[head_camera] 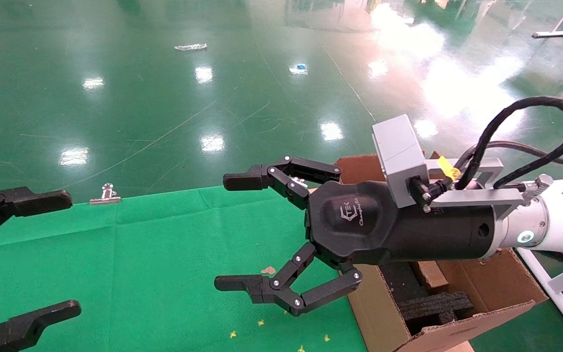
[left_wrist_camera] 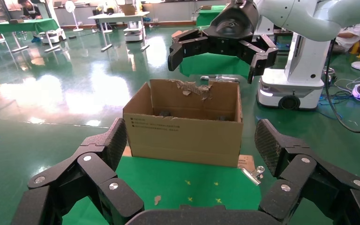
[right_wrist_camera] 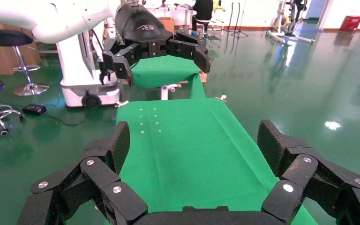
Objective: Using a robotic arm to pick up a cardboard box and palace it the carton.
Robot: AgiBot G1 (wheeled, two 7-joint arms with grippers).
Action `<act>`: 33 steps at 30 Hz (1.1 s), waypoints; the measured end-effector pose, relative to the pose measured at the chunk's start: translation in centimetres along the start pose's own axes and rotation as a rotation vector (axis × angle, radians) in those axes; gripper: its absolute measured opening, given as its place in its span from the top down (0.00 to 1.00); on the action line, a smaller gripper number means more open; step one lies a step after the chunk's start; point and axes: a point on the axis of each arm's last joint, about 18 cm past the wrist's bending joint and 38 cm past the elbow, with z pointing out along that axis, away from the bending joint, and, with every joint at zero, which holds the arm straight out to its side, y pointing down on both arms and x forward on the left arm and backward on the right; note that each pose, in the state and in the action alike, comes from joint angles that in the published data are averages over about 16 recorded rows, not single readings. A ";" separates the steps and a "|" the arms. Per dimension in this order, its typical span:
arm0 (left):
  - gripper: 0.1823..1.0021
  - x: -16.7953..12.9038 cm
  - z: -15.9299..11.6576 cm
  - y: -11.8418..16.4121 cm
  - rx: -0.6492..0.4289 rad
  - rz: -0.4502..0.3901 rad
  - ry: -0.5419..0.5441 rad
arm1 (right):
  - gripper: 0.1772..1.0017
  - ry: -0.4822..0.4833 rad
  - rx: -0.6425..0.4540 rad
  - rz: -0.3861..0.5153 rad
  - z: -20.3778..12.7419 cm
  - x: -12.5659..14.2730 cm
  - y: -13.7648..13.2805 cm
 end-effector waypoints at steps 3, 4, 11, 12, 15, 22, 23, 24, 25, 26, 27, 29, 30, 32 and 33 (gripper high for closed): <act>0.00 0.0 0.0 0.0 0.000 0.000 0.000 | 0.00 0.000 0.000 0.000 0.0 0.0 0.0; 0.00 0.0 0.0 0.0 0.000 0.000 0.000 | 0.00 0.000 0.000 0.000 0.0 0.0 0.0; 0.00 0.0 0.0 0.0 0.000 0.000 0.000 | 0.00 0.001 0.000 0.000 0.0 0.0 0.0; 0.00 0.0 0.0 0.0 0.000 0.000 0.000 | 0.00 0.001 -0.001 0.000 0.0 0.0 0.0; 0.00 0.0 0.0 0.0 0.000 0.000 0.000 | 0.00 0.001 -0.001 0.000 0.0 0.0 0.0; 0.00 0.0 0.0 0.0 0.000 0.000 0.000 | 0.00 0.001 -0.001 0.000 0.0 0.0 0.0; 0.00 0.0 0.0 0.0 0.000 0.000 0.000 | 0.00 0.001 -0.001 0.000 0.0 0.0 0.0; 0.00 0.0 0.0 0.0 0.000 0.000 0.000 | 0.00 0.001 -0.001 0.000 0.0 0.0 0.0; 0.00 0.0 0.0 0.0 0.000 0.000 0.000 | 0.00 0.001 -0.001 0.000 0.0 0.0 0.0; 0.00 0.0 0.0 0.0 0.000 0.000 0.000 | 0.00 0.001 -0.001 0.000 0.0 0.0 0.0; 0.00 0.0 0.0 0.0 0.000 0.000 0.000 | 0.00 0.001 -0.001 0.000 0.0 0.0 0.0; 0.00 0.0 0.0 0.0 0.000 0.000 0.000 | 0.00 0.001 -0.001 0.000 0.0 0.0 0.0; 0.00 0.0 0.0 0.0 0.000 0.000 0.000 | 0.00 0.001 -0.001 0.000 0.0 0.0 0.0; 0.00 0.0 0.0 0.0 0.000 0.000 0.000 | 0.00 0.001 -0.001 0.000 0.0 0.0 0.0; 0.00 0.0 0.0 0.0 0.000 0.000 0.000 | 0.00 0.001 -0.001 0.000 0.0 0.0 0.0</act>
